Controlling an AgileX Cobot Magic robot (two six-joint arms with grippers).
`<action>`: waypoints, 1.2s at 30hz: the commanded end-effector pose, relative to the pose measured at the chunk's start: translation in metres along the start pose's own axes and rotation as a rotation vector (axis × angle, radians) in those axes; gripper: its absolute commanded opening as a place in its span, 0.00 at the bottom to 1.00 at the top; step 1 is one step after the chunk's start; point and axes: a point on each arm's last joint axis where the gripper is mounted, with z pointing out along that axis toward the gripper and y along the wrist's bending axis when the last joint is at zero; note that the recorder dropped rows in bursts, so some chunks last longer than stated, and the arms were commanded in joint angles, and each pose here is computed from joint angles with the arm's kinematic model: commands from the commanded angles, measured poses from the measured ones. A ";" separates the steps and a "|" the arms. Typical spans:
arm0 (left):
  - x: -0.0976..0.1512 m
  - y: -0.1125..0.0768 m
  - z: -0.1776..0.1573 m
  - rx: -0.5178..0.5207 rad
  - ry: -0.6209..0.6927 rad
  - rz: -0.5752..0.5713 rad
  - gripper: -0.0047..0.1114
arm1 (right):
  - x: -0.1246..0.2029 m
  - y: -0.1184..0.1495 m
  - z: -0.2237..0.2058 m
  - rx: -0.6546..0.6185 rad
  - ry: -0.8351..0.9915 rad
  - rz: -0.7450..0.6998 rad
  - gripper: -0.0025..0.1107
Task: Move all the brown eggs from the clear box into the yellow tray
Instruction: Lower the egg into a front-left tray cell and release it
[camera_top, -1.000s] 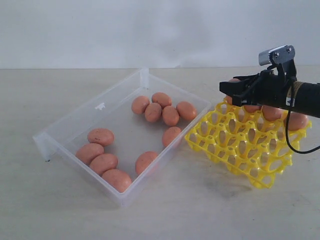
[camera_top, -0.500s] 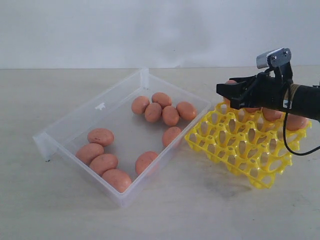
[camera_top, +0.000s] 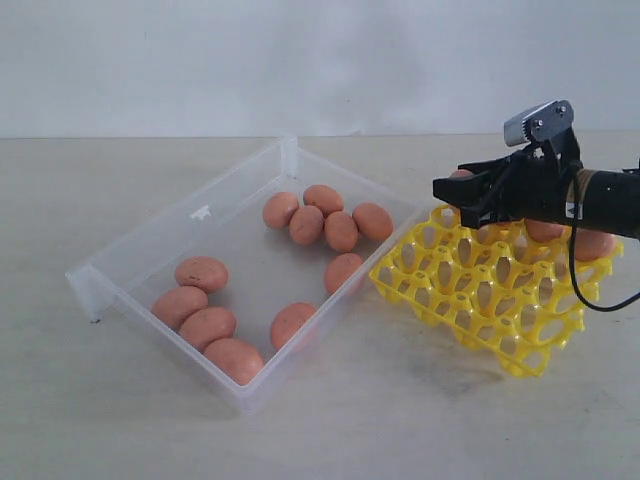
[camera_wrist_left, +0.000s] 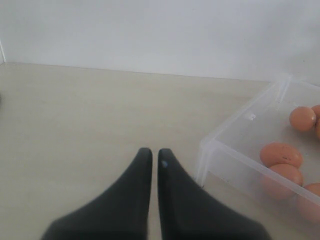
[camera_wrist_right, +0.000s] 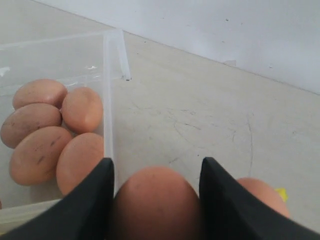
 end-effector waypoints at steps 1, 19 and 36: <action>0.000 0.000 0.000 0.003 -0.007 0.000 0.08 | 0.000 -0.001 0.001 0.001 0.012 -0.019 0.02; 0.000 0.000 0.000 0.003 -0.007 0.000 0.08 | 0.001 0.000 0.001 -0.004 0.026 -0.004 0.14; 0.000 0.000 0.000 0.003 -0.007 0.000 0.08 | 0.010 0.008 0.006 -0.026 0.146 -0.035 0.14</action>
